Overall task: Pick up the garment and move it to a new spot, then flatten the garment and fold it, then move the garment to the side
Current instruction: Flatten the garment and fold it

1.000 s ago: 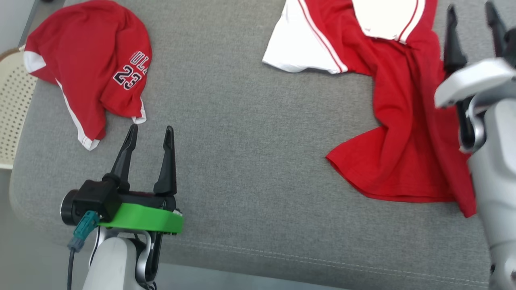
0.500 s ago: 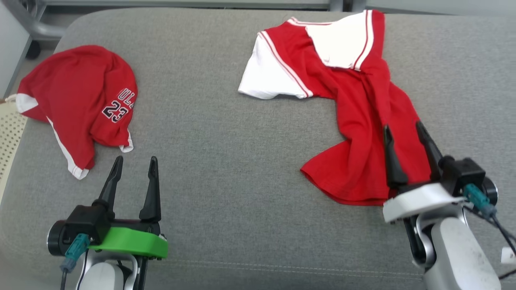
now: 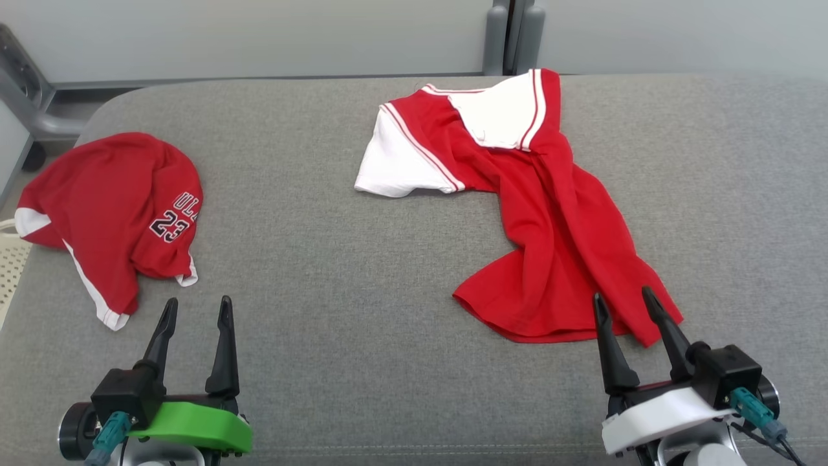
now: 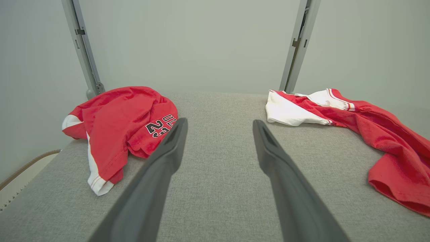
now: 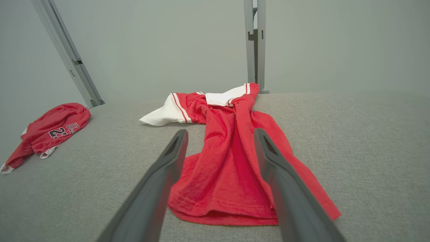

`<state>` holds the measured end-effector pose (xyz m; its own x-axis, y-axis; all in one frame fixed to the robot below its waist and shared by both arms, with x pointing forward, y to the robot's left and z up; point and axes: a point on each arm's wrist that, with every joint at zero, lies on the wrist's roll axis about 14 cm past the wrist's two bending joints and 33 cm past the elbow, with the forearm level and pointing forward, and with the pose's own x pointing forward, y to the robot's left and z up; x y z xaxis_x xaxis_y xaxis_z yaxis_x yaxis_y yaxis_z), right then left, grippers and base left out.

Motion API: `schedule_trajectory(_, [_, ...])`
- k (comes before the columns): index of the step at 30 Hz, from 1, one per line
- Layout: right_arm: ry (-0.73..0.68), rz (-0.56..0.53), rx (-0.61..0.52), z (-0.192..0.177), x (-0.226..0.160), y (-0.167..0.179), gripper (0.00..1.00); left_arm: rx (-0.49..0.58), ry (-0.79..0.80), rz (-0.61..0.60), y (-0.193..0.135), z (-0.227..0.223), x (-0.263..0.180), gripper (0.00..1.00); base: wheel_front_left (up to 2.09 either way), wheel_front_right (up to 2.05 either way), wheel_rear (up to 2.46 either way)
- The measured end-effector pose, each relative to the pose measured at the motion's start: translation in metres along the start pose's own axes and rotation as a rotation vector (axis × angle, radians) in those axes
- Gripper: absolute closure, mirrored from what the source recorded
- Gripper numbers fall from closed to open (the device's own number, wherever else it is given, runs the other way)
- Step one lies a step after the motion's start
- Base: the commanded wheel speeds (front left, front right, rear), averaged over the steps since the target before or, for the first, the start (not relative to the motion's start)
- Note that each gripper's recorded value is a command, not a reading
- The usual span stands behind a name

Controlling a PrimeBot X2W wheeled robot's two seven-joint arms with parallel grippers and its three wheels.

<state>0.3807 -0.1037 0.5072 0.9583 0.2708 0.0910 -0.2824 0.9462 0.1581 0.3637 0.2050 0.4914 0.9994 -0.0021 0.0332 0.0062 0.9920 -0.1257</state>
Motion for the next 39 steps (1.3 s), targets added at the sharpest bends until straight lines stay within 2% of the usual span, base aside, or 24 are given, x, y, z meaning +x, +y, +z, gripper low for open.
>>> schedule_trajectory(14, [0.01, -0.002, 0.021, 0.004, -0.03, 0.008, 0.0, -0.003, 0.001, 0.016, 0.003, 0.004, -0.01, 0.0, 0.0, 0.0, 0.0])
schedule_trajectory(39, [0.017, 0.006, 0.029, 0.003, -0.029, 0.011, 0.0, 0.0, 0.017, 0.023, 0.005, 0.002, -0.011, 0.0, 0.0, 0.0, 0.0])
